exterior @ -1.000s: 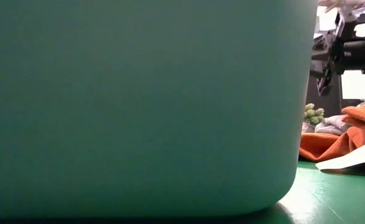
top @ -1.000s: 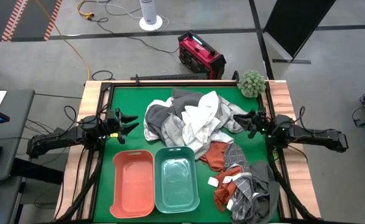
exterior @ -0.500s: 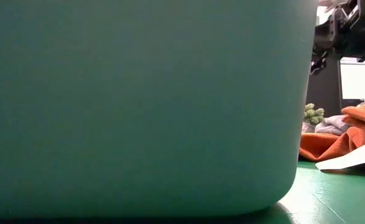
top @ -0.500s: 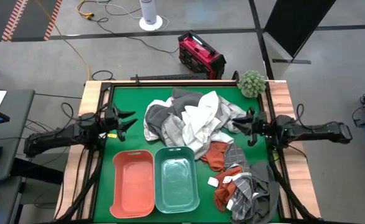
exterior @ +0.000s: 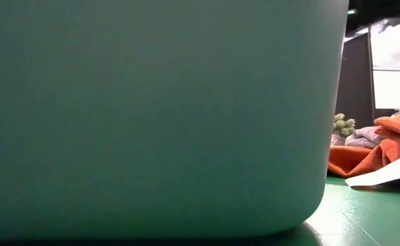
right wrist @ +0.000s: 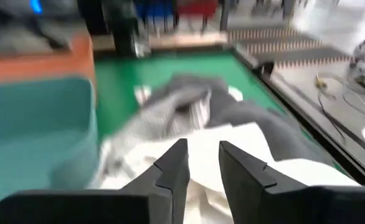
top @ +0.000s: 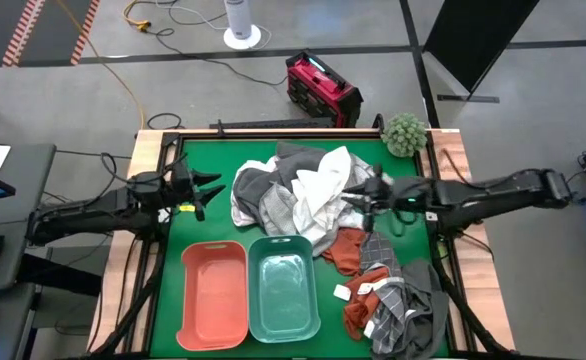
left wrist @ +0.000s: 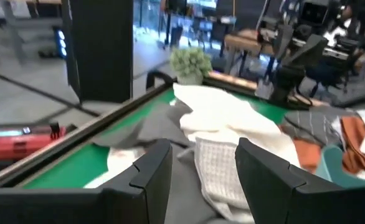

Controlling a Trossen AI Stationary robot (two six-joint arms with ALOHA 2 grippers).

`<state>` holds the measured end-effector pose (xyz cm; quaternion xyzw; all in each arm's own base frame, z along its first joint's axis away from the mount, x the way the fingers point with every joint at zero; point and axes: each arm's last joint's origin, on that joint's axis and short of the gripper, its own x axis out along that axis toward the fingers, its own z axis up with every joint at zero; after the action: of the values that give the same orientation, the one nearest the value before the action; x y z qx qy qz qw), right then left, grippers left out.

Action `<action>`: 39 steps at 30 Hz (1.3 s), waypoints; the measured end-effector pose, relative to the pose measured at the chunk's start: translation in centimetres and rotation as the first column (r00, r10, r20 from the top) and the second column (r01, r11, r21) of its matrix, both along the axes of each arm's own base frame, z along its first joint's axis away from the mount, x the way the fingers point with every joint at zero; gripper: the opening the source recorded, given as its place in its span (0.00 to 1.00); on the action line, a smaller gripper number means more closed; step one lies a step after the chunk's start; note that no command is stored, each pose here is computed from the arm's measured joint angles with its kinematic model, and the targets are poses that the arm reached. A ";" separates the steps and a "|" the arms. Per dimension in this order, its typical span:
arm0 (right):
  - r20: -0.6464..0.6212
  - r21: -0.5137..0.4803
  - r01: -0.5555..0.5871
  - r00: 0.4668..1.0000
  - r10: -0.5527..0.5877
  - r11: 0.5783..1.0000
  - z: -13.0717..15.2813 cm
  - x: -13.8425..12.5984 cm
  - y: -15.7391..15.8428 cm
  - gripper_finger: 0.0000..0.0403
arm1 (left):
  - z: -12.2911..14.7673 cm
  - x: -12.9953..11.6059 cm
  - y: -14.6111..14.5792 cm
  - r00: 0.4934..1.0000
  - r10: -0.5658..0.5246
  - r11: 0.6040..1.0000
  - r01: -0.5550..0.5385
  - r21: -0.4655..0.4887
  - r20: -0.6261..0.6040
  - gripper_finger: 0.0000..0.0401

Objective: Sort towels by color in basket
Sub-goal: Put the white towel into the green bin

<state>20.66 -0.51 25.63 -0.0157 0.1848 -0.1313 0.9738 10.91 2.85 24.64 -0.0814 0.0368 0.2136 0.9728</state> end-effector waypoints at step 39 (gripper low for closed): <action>-0.666 -0.064 -0.106 0.745 0.037 0.992 -0.8 13.9 -3.1 0.09 | 0.6 -0.5 -0.4 0.994 -0.017 1.000 0.020 0.020 -0.112 0.42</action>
<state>34.55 -3.60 24.84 -0.1158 0.5108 -0.0885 0.8472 10.43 2.50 25.21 -0.0587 0.0896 0.2093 0.9720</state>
